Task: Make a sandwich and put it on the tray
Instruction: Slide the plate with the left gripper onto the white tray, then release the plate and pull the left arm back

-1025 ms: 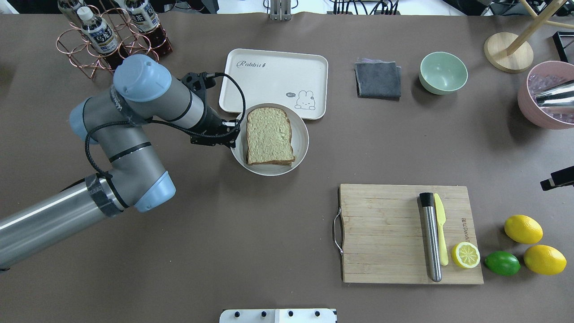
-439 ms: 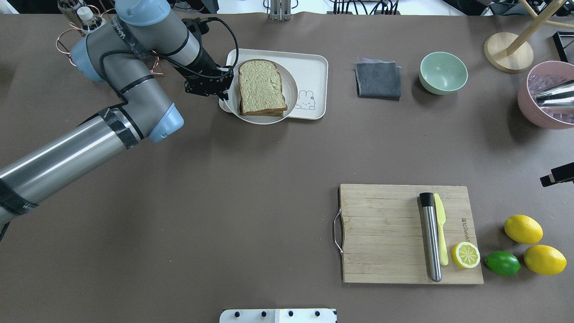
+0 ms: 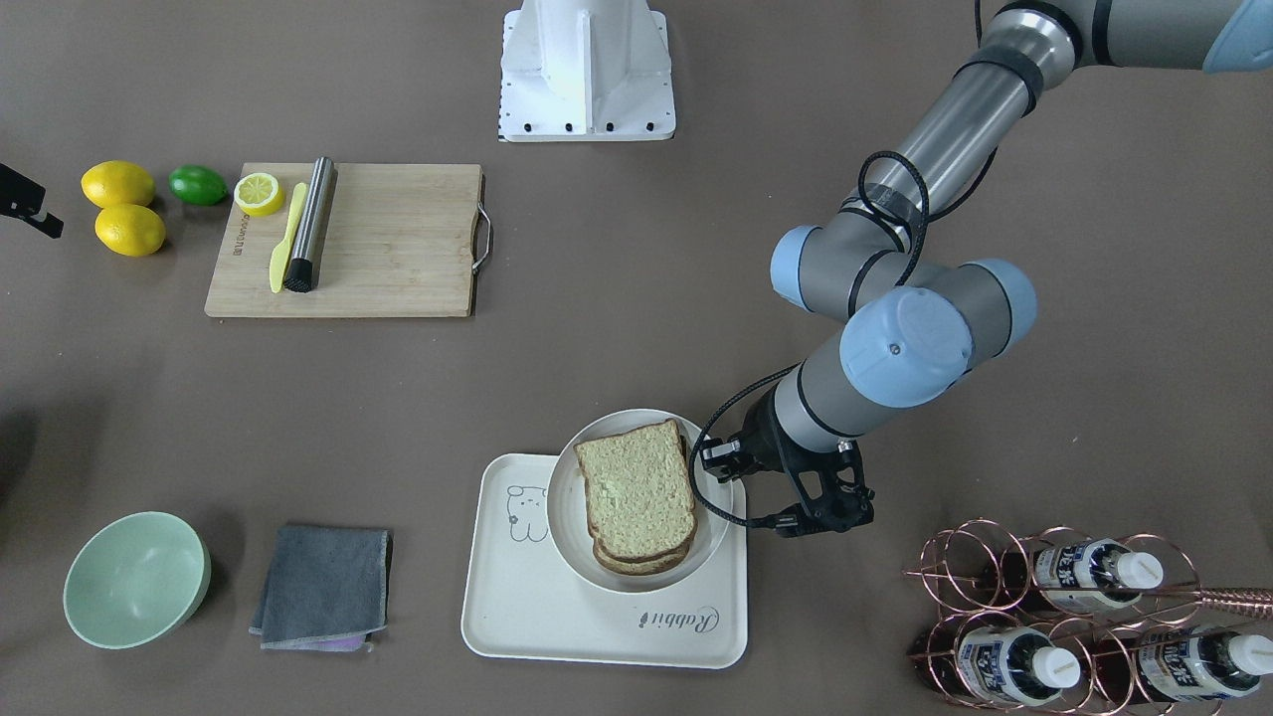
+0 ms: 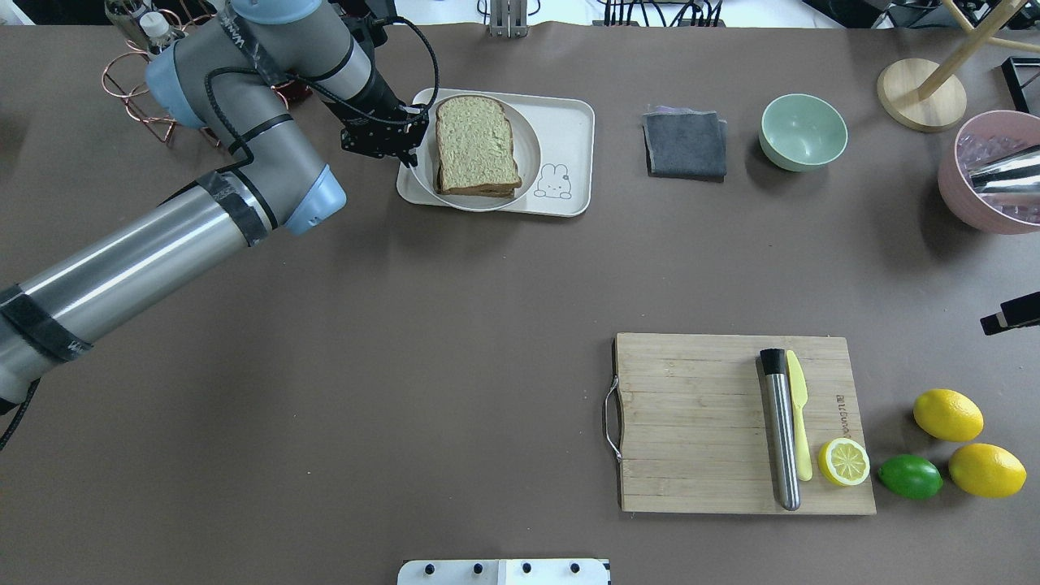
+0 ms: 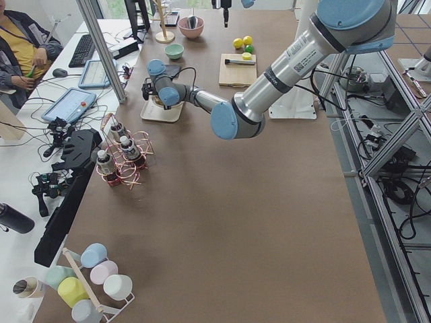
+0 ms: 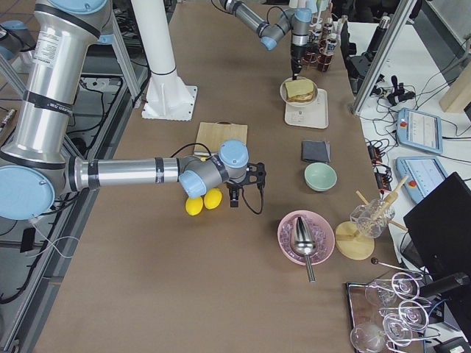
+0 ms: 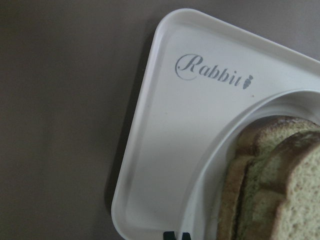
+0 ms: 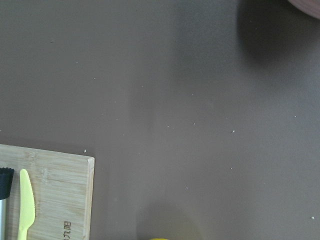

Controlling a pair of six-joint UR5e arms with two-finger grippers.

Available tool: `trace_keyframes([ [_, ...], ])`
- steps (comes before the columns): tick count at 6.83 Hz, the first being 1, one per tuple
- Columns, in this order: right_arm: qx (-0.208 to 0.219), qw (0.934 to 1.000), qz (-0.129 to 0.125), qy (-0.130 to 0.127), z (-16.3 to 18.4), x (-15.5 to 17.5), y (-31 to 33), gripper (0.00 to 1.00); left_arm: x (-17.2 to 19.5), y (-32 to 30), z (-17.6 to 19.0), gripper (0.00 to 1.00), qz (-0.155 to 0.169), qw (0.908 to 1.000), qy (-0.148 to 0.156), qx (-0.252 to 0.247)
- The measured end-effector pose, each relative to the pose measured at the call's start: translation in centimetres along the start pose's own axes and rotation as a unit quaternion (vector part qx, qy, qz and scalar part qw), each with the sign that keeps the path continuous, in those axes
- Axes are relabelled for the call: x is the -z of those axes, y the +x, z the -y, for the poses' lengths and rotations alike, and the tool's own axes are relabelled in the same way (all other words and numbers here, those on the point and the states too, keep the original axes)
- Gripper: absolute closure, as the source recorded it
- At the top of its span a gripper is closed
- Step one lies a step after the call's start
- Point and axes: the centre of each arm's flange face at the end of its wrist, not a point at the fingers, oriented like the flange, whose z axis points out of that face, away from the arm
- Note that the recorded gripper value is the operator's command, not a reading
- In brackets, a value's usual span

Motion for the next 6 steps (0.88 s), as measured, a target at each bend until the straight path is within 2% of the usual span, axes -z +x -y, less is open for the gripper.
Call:
trace_keyframes([
  [3,0.007,1.0000,0.002,-0.001,0.0,0.0,-0.7,0.01,-1.2,0.4,2.3,1.00,0.001,0.9998,0.010,-0.016],
  [6,0.009,1.0000,-0.001,-0.003,-0.1,-0.3,-0.8,0.01,-1.3,1.3,2.7,1.00,0.000,0.9996,0.018,-0.022],
])
